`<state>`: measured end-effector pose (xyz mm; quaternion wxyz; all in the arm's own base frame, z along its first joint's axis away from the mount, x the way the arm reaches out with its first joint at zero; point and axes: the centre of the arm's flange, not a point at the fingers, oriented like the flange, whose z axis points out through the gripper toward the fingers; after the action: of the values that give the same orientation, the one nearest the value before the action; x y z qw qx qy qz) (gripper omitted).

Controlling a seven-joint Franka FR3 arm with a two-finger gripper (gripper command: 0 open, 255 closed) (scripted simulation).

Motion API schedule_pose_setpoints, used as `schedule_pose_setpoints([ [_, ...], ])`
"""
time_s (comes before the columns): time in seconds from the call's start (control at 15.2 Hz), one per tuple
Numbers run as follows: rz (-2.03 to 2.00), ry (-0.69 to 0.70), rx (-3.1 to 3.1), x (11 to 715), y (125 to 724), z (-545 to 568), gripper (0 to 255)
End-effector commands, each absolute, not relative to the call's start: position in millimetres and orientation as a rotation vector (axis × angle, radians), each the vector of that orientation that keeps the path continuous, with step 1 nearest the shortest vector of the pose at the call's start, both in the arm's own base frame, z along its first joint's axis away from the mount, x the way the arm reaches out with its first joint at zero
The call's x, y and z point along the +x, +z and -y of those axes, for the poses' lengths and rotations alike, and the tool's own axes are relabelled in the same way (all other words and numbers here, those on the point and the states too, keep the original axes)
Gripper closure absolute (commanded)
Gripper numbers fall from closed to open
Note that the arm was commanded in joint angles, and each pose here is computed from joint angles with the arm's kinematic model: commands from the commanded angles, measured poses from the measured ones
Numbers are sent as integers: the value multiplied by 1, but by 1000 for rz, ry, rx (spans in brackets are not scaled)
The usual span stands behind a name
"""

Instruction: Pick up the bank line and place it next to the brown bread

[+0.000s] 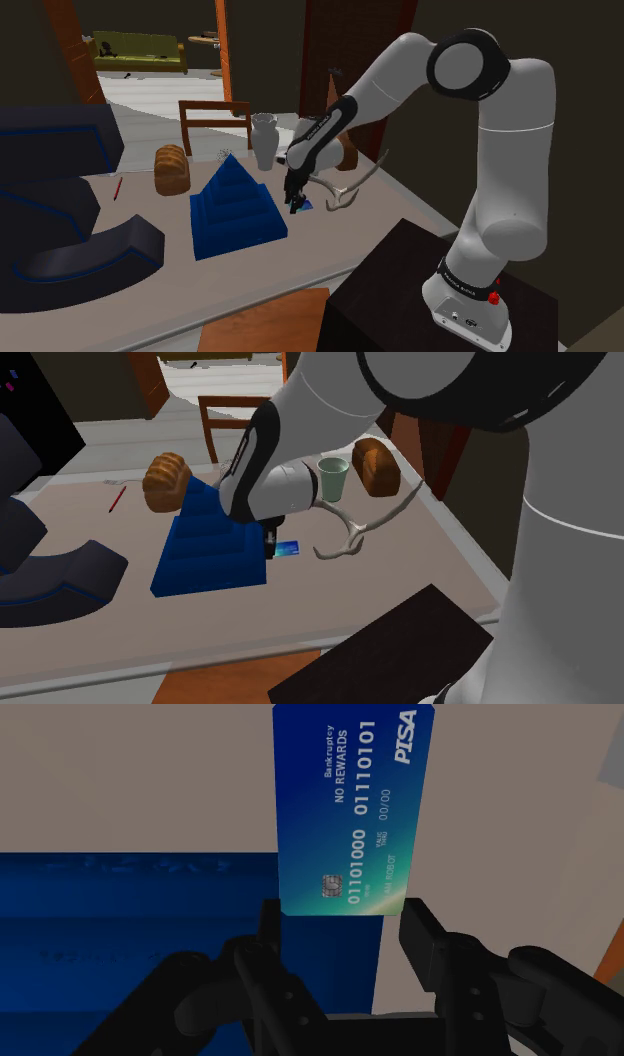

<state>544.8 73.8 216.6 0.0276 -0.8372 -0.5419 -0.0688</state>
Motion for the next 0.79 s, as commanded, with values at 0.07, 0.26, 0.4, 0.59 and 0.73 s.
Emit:
schedule_pose_setpoints([
  [0.07, 1673, -212, -2585, 544, 234, -74, 255],
  [0.26, 1673, -212, -2585, 544, 249, -74, 255],
  [0.4, 1673, -212, -2585, 544, 260, -74, 255],
  [0.59, 1673, -212, -2585, 544, 276, -74, 255],
  [0.73, 1673, -212, -2585, 544, 286, -74, 255],
])
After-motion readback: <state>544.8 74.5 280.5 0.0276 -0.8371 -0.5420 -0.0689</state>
